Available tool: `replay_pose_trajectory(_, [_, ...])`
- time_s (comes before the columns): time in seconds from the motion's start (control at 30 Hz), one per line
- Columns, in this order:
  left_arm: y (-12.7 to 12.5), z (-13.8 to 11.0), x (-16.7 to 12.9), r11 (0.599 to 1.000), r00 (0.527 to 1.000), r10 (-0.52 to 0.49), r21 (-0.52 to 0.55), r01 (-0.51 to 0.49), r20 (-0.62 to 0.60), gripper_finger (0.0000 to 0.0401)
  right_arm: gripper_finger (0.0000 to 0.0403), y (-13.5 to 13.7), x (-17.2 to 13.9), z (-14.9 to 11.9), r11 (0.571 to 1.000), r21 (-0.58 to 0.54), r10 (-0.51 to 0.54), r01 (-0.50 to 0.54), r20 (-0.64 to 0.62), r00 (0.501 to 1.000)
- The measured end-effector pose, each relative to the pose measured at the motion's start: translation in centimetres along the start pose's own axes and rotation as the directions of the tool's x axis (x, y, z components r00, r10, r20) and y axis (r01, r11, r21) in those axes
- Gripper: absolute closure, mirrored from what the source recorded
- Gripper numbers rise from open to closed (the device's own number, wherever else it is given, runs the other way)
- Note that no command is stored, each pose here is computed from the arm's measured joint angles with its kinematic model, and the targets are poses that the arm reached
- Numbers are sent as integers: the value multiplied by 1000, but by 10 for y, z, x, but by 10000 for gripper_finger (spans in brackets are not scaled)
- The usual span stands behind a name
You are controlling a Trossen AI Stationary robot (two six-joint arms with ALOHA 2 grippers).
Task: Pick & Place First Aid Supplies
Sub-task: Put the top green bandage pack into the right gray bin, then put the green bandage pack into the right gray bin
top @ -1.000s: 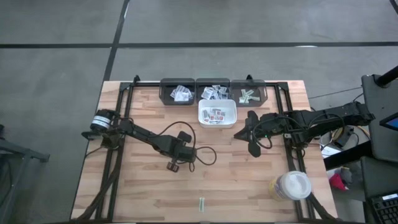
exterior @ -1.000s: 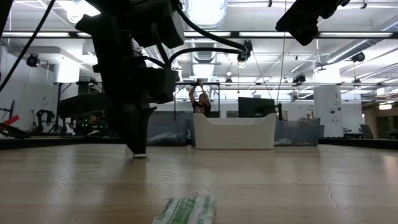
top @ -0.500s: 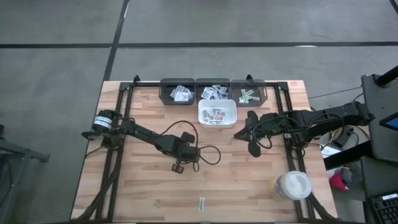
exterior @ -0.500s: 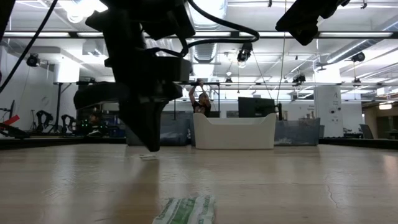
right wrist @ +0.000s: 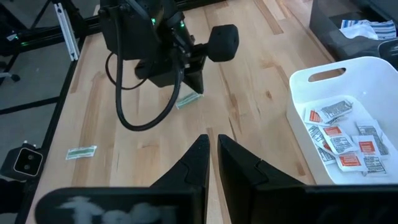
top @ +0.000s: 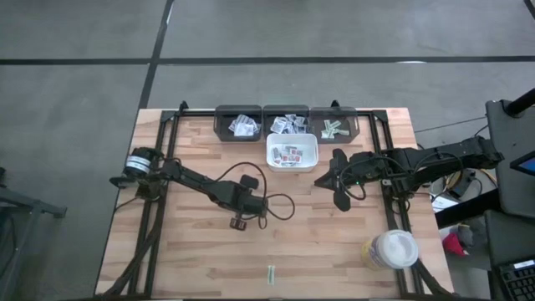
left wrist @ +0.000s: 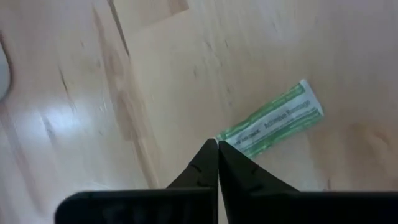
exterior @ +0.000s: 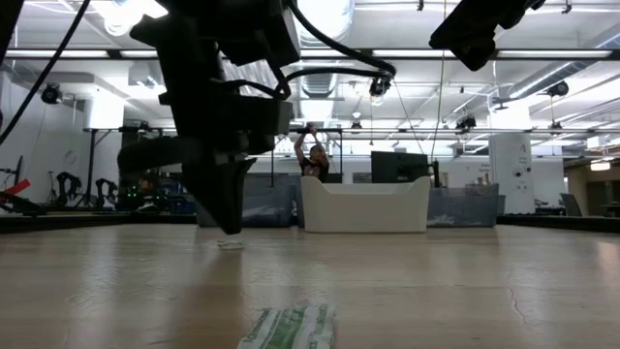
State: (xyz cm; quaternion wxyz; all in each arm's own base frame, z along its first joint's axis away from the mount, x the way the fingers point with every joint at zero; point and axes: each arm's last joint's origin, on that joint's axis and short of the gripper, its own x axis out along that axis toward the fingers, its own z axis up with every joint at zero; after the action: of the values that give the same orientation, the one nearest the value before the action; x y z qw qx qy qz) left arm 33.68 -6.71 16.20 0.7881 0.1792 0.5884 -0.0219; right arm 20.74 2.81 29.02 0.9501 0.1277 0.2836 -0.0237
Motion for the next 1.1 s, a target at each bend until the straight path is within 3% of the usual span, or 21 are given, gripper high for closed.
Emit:
replay_pose_trajectory(0.2, [0, 0, 0, 984, 1000, -15, -178, 15, 3, 350, 371, 0, 0, 0, 1000, 0, 0, 0, 0, 1000])
replay_pose_trajectory(0.43, [1, 0, 0, 966, 1000, -22, -258, 22, 3, 313, 371, 0, 0, 0, 1000, 0, 0, 0, 0, 1000])
replay_pose_trajectory(0.97, [6, -4, 26, 897, 993, -120, -430, 104, -10, 314, 371, 0, 0, 0, 1000, 0, 1, -1, 0, 1000])
replay_pose_trajectory(1.1, [6, -4, 32, 884, 989, -149, -451, 124, -19, 336, 371, 0, 0, 0, 1000, 0, 1, -1, -1, 1000])
